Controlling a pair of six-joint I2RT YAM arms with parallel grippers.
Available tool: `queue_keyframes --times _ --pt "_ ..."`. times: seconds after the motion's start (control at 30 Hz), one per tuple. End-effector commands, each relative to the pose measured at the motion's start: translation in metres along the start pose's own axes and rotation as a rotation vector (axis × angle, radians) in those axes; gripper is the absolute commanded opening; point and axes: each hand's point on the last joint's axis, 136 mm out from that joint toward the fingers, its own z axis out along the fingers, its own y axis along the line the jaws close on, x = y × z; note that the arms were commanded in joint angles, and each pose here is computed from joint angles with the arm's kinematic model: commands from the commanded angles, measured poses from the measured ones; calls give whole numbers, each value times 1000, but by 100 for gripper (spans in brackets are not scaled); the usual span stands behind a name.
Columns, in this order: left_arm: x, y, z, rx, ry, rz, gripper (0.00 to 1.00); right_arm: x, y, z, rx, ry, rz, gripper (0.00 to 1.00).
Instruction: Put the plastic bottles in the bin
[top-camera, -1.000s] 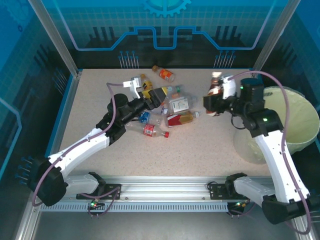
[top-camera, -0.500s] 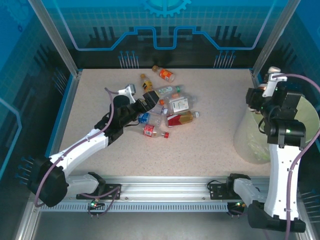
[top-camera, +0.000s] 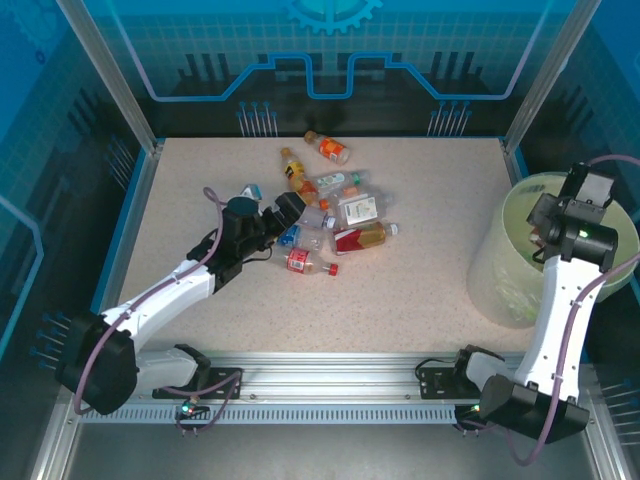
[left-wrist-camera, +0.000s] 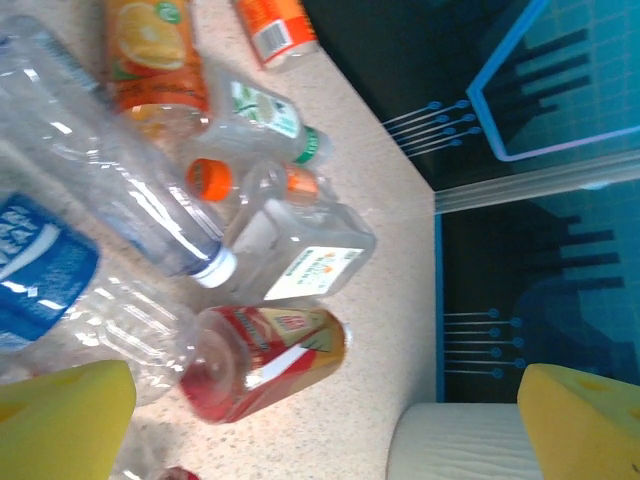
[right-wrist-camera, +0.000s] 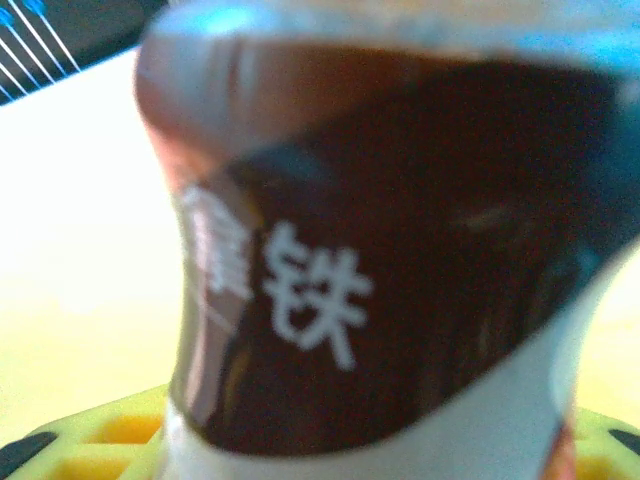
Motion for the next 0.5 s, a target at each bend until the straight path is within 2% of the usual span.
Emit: queue_keyframes --times 0.0,0.13,0.27,0.47 --pt "0 31 -8 -107 -4 -44 99 26 -9 17 56 107 22 44" --pt "-3 59 -15 -223 -21 -64 99 40 -6 33 58 169 32 47" --pt "-9 96 -27 -374 -46 -130 99 50 3 43 26 200 40 61" --pt "-11 119 -31 -423 -61 -189 99 45 5 38 11 170 48 72"
